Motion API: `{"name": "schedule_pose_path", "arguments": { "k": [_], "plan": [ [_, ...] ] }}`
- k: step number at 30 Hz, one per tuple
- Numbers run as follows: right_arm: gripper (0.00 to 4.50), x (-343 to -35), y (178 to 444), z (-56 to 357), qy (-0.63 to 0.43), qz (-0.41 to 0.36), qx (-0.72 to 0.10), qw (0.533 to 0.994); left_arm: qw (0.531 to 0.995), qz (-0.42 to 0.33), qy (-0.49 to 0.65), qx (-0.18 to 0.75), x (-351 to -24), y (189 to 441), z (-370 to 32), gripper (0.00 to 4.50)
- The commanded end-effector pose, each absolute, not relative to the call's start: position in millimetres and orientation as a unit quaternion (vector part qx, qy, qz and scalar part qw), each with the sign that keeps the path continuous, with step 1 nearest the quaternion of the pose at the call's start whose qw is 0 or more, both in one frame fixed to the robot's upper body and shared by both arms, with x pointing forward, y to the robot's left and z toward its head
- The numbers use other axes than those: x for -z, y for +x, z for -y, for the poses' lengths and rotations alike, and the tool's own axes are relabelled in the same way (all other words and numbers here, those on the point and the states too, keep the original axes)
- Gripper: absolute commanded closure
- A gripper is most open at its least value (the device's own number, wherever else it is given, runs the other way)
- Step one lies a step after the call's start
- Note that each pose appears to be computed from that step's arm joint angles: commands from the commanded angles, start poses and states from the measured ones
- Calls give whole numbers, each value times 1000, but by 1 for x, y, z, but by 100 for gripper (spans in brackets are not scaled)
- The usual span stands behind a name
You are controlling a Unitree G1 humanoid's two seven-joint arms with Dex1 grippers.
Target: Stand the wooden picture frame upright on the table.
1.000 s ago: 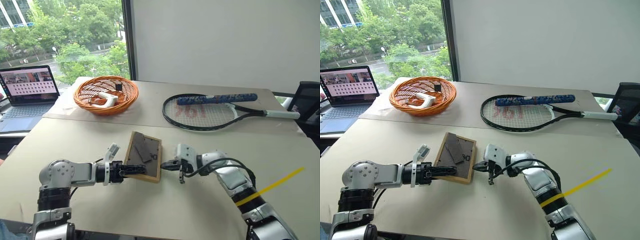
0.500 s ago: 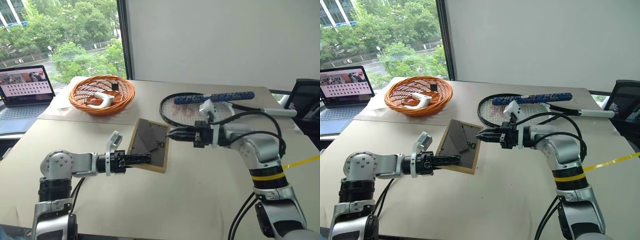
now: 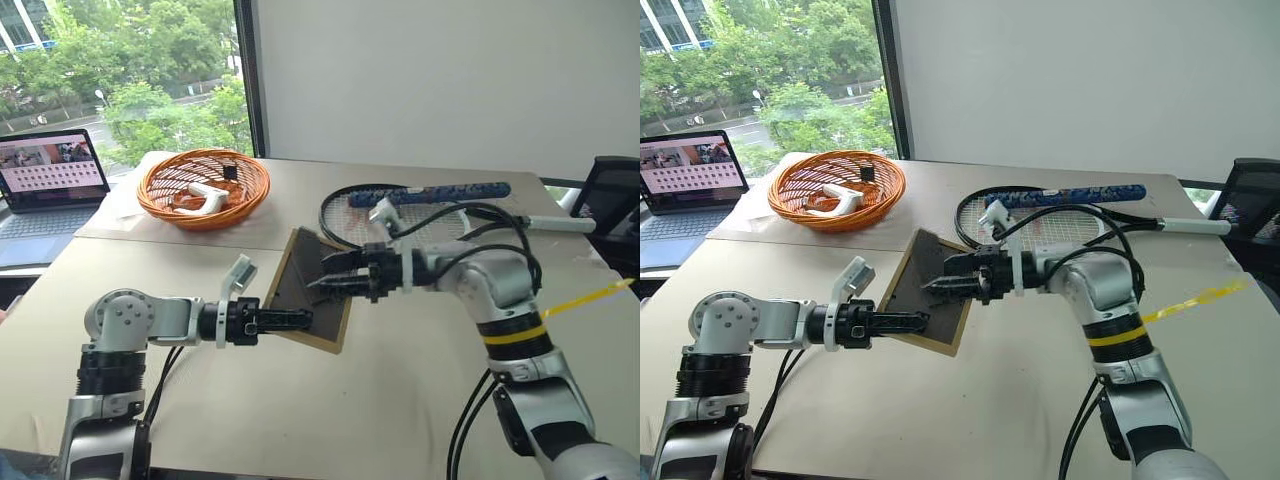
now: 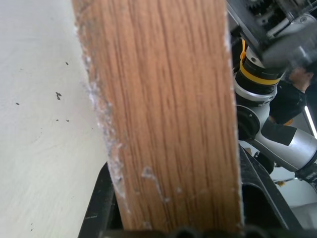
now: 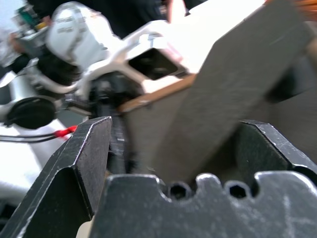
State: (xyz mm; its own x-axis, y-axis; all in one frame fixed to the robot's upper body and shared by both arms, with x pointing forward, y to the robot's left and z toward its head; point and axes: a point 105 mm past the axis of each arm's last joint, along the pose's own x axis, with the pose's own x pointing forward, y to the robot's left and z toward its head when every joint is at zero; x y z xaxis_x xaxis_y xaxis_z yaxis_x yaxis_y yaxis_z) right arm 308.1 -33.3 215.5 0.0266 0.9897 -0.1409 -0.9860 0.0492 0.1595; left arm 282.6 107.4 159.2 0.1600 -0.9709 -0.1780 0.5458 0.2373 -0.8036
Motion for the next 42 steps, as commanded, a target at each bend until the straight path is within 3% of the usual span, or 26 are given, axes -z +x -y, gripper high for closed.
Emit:
{"name": "schedule_pose_path", "arguments": {
  "k": [1, 9, 14, 17, 20, 22, 24, 27, 31, 35, 36, 37, 38, 39, 40, 41, 42],
  "plan": [
    [24, -240, 292, 32, 6, -49, -718, 695, 700, -345, -306, 546, -167, 285, -113, 325],
    [24, -252, 294, 48, -79, 20, -680, 729, 678, -333, -396, 523, -174, 302, -130, 325],
    [24, -256, 343, 95, -235, 36, -539, 808, 652, -348, -404, 539, -188, 300, -129, 325],
    [24, -274, 352, 118, -314, 102, -475, 816, 634, -357, -421, 541, -200, 302, -134, 325],
    [24, -266, 356, 122, -449, 182, -412, 772, 611, -380, -436, 540, -202, 300, -135, 325],
    [24, -249, 351, 114, -533, 236, -390, 713, 596, -384, -450, 542, -206, 301, -134, 325],
    [24, -238, 344, 102, -571, 300, -369, 669, 586, -389, -457, 545, -209, 302, -131, 325],
    [24, -222, 342, 89, -598, 336, -365, 630, 579, -398, -454, 547, -210, 301, -127, 325],
    [24, -226, 343, 73, -576, 393, -341, 630, 572, -406, -451, 552, -212, 299, -124, 325],
    [24, -227, 346, 71, -575, 398, -340, 629, 593, -408, -427, 548, -210, 296, -126, 325],
    [24, -226, 349, 75, -573, 388, -342, 636, 601, -404, -418, 548, -210, 295, -128, 325],
    [24, -230, 359, 88, -538, 357, -332, 688, 632, -378, -392, 551, -213, 296, -129, 325],
    [24, -227, 378, 112, -469, 273, -329, 772, 662, -343, -363, 559, -217, 294, -130, 325],
    [24, -219, 386, 127, -405, 213, -340, 821, 683, -315, -340, 565, -221, 293, -131, 325],
    [24, -225, 397, 148, -279, 156, -335, 886, 697, -292, -317, 573, -221, 289, -131, 325],
    [24, -229, 398, 157, -165, 106, -356, 914, 704, -276, -308, 577, -220, 287, -130, 325],
    [24, -233, 391, 155, -92, 74, -394, 911, 709, -261, -303, 581, -220, 286, -128, 325]
  ]
}}
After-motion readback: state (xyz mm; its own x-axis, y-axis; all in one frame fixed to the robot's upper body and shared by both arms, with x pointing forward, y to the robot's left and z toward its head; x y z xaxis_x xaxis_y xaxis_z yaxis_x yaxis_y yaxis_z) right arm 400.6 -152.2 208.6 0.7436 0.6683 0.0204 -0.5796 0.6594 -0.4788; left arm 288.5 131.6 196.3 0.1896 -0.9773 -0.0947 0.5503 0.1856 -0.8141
